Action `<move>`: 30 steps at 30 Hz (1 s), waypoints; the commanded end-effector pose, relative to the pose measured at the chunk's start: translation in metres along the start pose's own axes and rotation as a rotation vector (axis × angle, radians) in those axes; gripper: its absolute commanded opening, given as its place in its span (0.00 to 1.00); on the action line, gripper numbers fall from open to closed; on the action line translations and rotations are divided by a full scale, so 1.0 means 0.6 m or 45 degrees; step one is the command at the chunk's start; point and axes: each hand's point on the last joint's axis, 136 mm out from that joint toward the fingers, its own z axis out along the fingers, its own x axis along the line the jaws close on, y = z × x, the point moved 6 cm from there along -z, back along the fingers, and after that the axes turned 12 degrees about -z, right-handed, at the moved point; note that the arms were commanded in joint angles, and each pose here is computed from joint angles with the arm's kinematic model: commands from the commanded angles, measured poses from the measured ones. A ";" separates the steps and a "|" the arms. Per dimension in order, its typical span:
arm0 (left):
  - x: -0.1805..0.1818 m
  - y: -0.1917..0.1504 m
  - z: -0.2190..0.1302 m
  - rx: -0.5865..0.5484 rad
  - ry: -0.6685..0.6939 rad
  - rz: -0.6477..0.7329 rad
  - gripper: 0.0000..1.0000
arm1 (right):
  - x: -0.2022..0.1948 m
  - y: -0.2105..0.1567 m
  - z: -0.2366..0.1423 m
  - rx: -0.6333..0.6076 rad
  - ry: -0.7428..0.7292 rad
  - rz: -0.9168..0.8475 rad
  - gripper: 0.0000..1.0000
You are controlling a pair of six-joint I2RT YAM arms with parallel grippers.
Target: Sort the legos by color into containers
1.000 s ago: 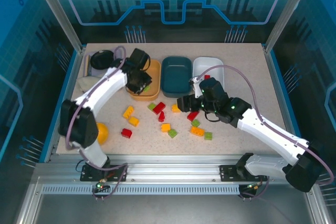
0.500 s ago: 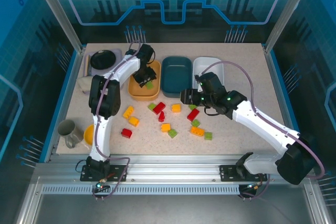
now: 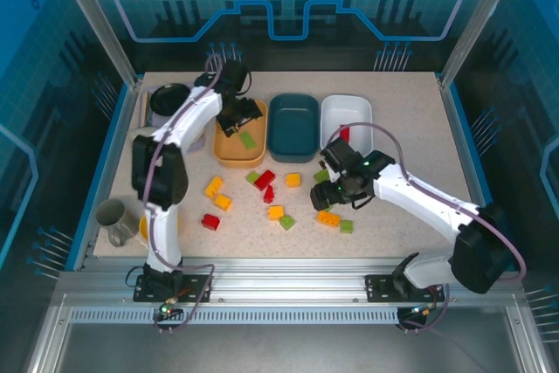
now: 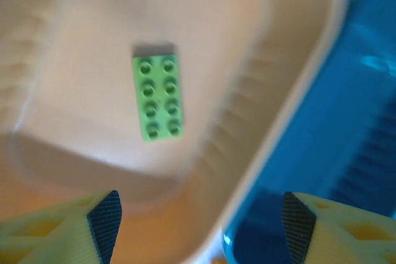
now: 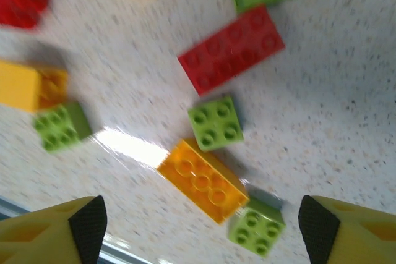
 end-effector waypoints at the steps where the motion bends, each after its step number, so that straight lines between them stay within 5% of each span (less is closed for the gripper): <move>1: 0.002 -0.057 -0.101 0.021 -0.188 0.062 0.75 | 0.011 -0.028 0.021 0.202 0.003 -0.229 0.86; 14: 0.163 -0.237 -0.185 0.144 -0.393 0.085 0.76 | 0.033 -0.006 0.105 0.459 0.038 -0.406 0.84; 30: 0.203 -0.256 -0.203 0.115 -0.388 0.050 0.76 | 0.053 -0.022 0.131 0.537 0.010 -0.416 0.59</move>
